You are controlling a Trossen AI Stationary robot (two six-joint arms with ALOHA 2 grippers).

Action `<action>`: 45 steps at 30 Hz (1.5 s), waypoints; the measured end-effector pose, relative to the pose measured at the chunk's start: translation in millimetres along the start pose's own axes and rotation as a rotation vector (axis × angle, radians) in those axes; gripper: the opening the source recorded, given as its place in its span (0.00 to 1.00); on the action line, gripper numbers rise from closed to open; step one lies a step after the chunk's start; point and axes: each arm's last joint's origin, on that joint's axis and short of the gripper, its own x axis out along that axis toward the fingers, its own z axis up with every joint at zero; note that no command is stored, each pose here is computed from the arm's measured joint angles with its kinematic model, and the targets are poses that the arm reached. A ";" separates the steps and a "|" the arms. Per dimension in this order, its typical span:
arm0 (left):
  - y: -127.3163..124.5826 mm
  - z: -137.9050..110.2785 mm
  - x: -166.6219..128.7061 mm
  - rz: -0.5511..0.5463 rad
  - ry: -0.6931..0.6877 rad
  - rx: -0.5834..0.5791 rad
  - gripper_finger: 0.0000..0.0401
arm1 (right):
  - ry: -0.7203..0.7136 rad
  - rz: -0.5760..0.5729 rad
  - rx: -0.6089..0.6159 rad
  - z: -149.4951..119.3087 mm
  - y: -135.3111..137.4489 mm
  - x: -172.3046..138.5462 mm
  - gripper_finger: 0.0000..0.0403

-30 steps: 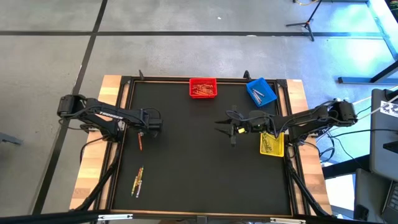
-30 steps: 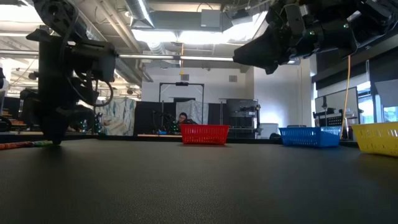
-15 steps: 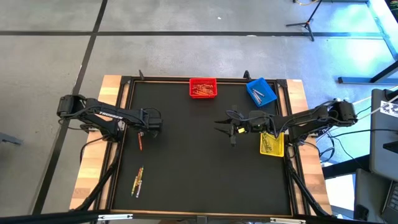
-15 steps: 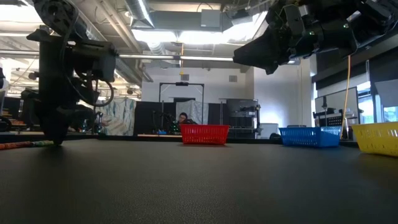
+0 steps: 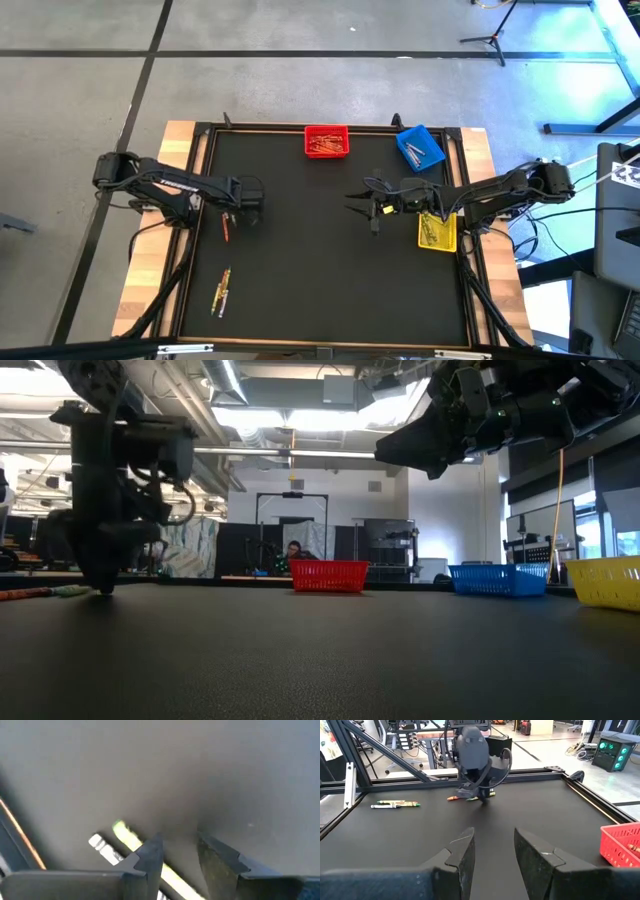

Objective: Sort crayons
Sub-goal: Put the green crayon into the yellow bin

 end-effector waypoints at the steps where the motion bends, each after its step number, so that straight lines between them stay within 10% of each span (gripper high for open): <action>1: -1.4 0.2 -2.0 -0.006 -0.008 0.022 0.30 | 0.000 0.000 0.000 0.0 0.0 0.0 0.33; 11: -11.3 0.0 -29.9 -0.059 -0.098 0.117 0.30 | 0.000 0.000 0.000 -0.1 0.0 -0.1 0.33; 25: -21.6 -26.9 -37.6 -0.140 -0.034 0.877 0.30 | -0.004 0.000 0.000 0.4 0.0 -0.1 0.33; 45: -33.3 -40.7 -24.4 -0.078 0.053 0.989 0.30 | -0.002 -0.001 0.000 0.1 0.0 -0.1 0.33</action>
